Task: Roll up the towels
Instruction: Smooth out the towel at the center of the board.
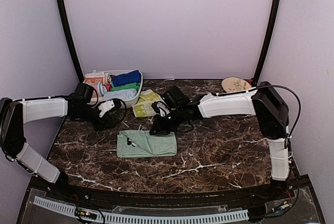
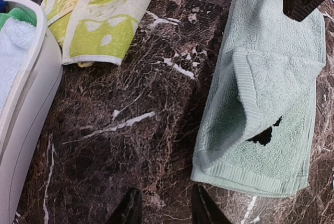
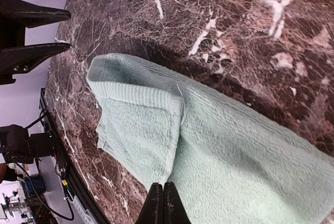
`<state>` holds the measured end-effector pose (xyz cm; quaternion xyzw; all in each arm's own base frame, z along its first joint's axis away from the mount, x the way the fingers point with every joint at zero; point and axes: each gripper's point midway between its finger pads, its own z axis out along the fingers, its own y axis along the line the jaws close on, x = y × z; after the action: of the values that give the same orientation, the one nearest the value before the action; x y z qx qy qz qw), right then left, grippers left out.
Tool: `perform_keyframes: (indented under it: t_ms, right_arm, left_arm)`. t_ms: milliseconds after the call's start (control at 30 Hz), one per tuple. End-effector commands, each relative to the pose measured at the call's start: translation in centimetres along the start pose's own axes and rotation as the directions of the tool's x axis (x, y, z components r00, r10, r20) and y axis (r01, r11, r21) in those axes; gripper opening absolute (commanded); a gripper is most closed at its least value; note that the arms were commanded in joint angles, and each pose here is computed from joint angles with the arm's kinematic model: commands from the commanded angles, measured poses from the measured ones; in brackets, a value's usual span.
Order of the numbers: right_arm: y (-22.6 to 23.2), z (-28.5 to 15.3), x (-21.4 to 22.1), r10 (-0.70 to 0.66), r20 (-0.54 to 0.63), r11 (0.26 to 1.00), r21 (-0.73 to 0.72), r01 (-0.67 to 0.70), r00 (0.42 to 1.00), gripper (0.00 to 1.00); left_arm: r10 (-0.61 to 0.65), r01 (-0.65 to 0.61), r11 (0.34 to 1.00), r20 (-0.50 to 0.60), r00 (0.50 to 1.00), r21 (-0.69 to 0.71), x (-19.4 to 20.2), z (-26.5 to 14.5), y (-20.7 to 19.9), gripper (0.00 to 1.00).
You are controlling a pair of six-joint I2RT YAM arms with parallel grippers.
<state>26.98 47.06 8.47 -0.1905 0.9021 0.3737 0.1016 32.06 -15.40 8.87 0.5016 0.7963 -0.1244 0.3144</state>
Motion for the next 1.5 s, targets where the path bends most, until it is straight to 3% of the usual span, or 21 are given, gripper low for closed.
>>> perform_keyframes:
  t_ms: [0,367,933,1267,1467]
  right_arm:
    - [-1.2,3.0,0.4,0.009,-0.043,0.999,0.034,-0.008,0.999,0.00]
    - [-1.0,5.0,1.6,0.019,-0.091,1.000,0.014,-0.017,0.996,0.00]
    - [5.8,5.1,2.4,-0.149,-0.050,0.989,-0.025,0.148,0.988,0.00]
    - [7.1,6.0,4.4,-0.178,-0.120,0.979,-0.126,0.163,0.977,0.00]
    - [6.7,3.3,1.3,-0.118,-0.061,0.977,-0.185,0.105,0.991,0.00]
  left_arm:
    - [-0.074,0.074,0.997,0.024,0.997,0.033,0.2,-2.2,-0.3,0.34]
    - [-0.099,0.099,0.995,0.017,0.995,-0.007,1.5,-3.8,0.3,0.32]
    - [-0.182,0.182,0.983,-0.060,0.981,-0.012,3.5,-2.6,0.9,0.30]
    - [-0.189,0.190,0.981,-0.040,0.981,0.035,2.6,-2.7,0.5,0.29]
    - [-0.212,0.208,0.969,0.021,0.977,0.131,0.3,-2.9,-0.5,0.28]
